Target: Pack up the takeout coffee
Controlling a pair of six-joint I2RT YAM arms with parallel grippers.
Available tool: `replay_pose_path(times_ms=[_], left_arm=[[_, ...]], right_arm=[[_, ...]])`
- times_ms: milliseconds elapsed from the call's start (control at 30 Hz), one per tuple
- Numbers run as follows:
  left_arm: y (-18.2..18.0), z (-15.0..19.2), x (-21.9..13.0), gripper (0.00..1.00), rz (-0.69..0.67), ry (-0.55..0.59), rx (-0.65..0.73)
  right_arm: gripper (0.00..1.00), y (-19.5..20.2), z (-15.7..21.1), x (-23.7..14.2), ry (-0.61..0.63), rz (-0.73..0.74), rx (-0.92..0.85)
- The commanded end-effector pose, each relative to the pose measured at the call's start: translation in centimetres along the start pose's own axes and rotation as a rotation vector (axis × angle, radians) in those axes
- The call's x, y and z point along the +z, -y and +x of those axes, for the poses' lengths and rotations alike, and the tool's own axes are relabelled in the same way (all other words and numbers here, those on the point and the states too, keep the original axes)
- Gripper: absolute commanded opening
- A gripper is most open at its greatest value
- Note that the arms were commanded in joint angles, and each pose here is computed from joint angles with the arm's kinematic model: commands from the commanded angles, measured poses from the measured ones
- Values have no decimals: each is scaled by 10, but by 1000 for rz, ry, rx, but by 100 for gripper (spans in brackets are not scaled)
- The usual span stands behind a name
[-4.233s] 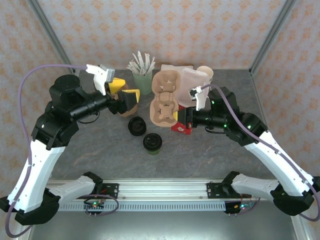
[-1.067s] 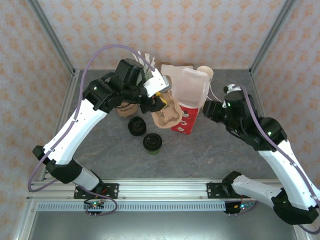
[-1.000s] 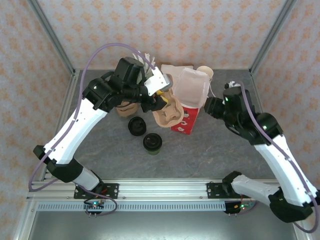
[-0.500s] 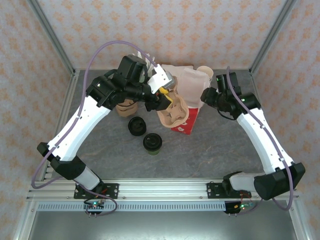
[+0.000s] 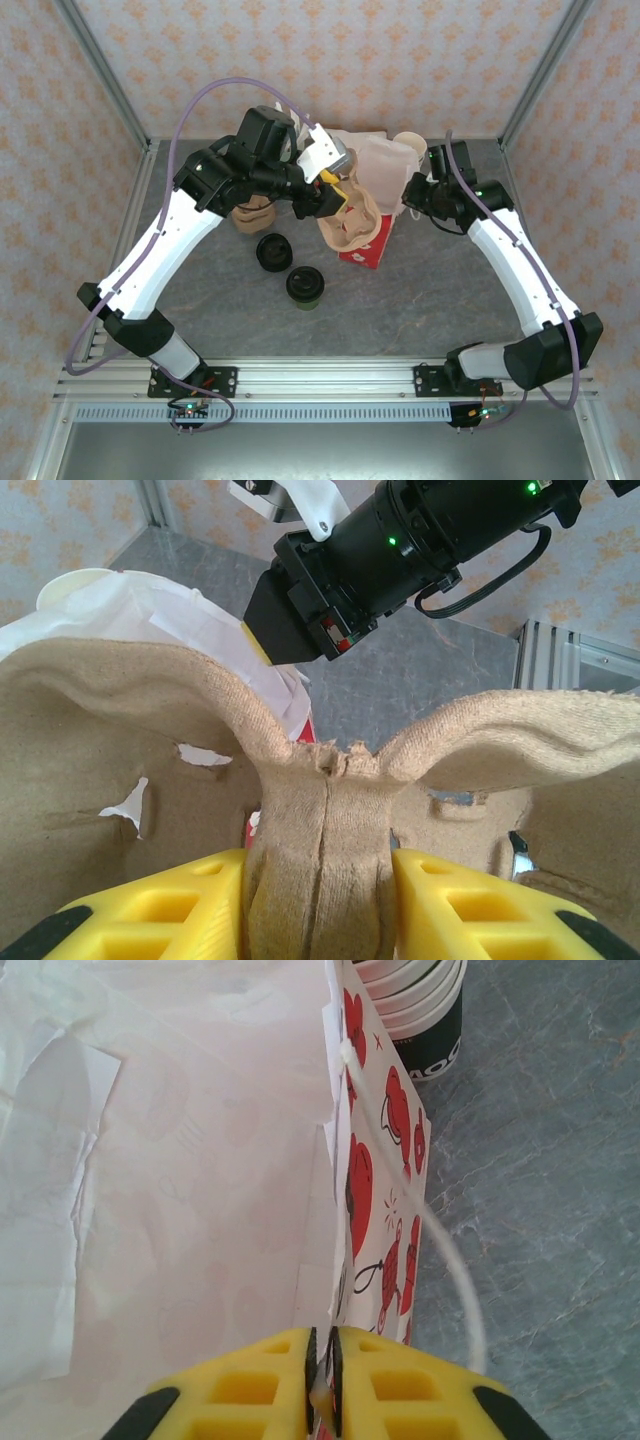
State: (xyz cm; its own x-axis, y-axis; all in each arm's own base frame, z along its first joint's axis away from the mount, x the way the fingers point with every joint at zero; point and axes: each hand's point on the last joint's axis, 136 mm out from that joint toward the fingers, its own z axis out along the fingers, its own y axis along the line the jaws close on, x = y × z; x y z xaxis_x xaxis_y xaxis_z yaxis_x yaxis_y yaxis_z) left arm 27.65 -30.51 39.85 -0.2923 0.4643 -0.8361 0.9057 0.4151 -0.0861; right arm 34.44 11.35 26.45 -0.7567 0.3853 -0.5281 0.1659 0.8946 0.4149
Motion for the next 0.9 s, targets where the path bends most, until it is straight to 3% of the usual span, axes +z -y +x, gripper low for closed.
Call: replay_pose_path(times_ms=[0,133,267,867], left_arm=[[0,-14,-7,40,5,45,-6],[4,-16,-7,40,25,50,-6],[22,-16,-5,41,114,43,10],[48,-3,32,41,262,-76,-97]], right_arm=[[8,-1,-6,0,18,-3,-15],[0,-3,-6,-8,15,-12,-56],[0,-7,-1,-25,3,-45,-134],[0,-20,72,-97,-149,-308,-314]])
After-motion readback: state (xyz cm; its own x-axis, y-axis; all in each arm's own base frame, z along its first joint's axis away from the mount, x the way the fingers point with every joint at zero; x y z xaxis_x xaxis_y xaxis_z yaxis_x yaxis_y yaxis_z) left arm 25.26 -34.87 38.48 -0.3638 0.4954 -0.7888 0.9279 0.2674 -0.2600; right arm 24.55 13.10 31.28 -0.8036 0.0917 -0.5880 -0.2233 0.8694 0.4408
